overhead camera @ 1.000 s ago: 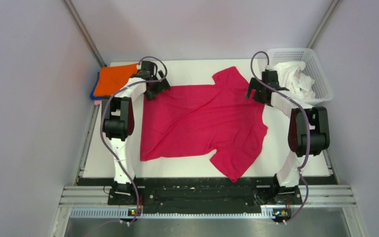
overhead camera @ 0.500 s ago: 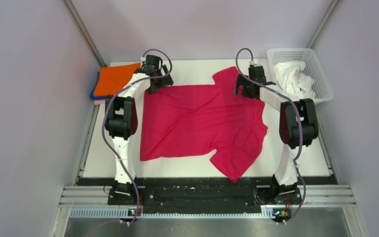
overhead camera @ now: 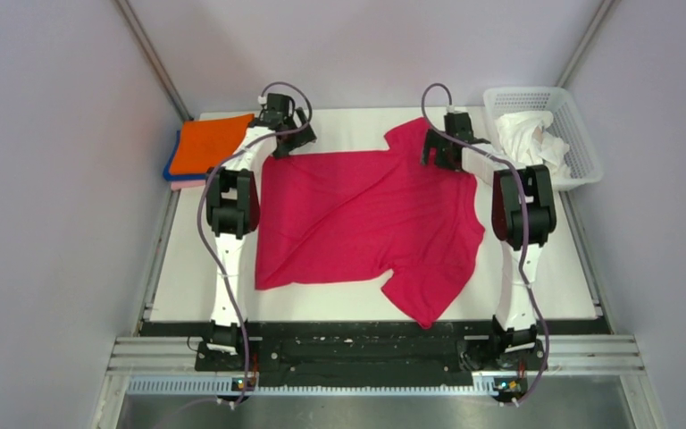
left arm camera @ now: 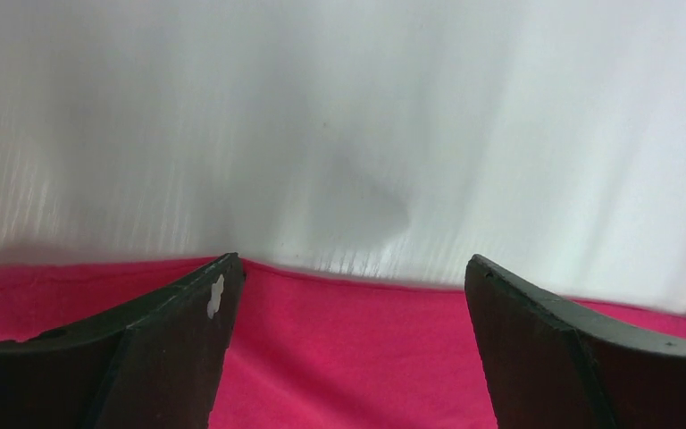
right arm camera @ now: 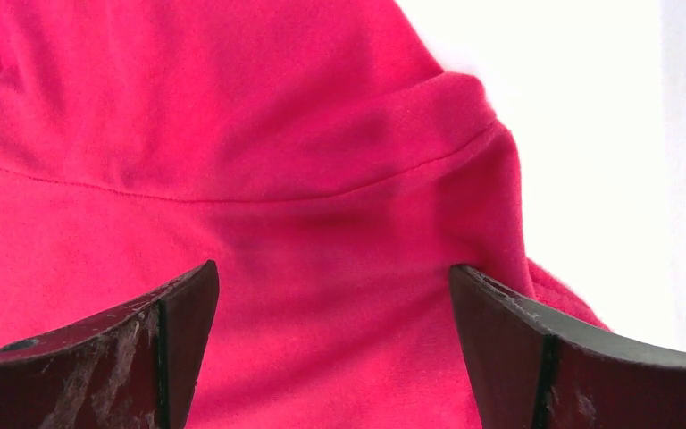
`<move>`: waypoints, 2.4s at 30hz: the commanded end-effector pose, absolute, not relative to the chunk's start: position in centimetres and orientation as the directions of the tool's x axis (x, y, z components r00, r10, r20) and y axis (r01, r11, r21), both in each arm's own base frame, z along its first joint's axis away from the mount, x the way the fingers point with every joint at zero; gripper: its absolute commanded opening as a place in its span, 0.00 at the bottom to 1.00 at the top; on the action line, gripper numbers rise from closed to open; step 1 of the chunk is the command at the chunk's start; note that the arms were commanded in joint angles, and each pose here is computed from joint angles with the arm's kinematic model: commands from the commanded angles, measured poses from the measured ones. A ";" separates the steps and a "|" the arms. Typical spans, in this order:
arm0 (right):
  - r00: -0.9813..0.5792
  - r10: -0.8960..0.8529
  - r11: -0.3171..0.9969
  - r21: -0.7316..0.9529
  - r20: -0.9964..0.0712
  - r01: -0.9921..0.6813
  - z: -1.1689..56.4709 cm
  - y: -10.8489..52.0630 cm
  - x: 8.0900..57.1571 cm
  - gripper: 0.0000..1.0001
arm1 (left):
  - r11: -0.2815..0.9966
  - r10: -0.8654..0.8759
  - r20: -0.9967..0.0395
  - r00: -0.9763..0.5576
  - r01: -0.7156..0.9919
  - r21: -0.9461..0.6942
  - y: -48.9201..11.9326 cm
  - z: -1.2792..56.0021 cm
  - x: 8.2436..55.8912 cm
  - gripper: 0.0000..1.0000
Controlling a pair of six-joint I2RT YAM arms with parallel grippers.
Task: Fold and stack the t-shirts
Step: Flatten out the tshirt
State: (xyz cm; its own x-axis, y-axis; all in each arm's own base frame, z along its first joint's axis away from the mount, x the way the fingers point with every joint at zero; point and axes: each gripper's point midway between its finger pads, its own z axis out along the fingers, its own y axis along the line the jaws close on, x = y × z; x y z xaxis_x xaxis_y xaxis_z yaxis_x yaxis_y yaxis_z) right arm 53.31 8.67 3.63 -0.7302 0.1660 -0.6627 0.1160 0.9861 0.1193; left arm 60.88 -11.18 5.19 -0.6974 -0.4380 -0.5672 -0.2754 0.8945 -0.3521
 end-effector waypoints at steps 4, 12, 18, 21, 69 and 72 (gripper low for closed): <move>-0.749 0.193 0.981 0.147 -0.634 0.128 2.0 7.2 56.0 0.99 | 0.831 -0.532 -0.535 -0.656 -0.286 -0.476 -11.0 3.9 64.3 0.99; -0.719 0.151 0.988 0.117 -0.679 0.098 3.8 6.6 59.0 0.99 | 0.774 -0.603 -0.566 -0.562 -0.239 -0.587 -10.6 6.4 68.0 0.99; -0.662 0.120 0.992 0.117 -0.740 0.049 9.9 6.8 58.9 0.99 | 0.754 -0.607 -0.622 -0.494 -0.113 -0.647 -11.6 14.2 68.9 0.99; -0.625 0.121 0.992 0.119 -0.772 0.045 13.4 6.8 57.4 0.99 | 0.776 -0.572 -0.669 -0.474 -0.047 -0.629 -12.3 19.1 67.7 0.99; -0.957 0.076 0.984 0.174 -0.279 0.028 -0.4 14.3 19.3 0.99 | 0.794 -0.607 -0.424 -0.672 -0.485 -0.367 -8.7 2.2 59.1 0.99; -0.956 0.081 0.985 0.167 -0.283 0.034 -0.3 14.1 19.2 0.99 | 0.785 -0.618 -0.420 -0.665 -0.486 -0.384 -8.8 1.8 59.9 0.99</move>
State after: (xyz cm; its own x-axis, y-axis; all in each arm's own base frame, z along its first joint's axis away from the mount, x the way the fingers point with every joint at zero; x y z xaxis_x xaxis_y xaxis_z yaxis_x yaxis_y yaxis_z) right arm 24.11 16.60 2.80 -0.8899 0.0917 -0.4468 -0.0305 0.9654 0.2590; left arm 59.54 -9.61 5.02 -0.6589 -0.5936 -0.4621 -0.4444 0.8027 -0.3977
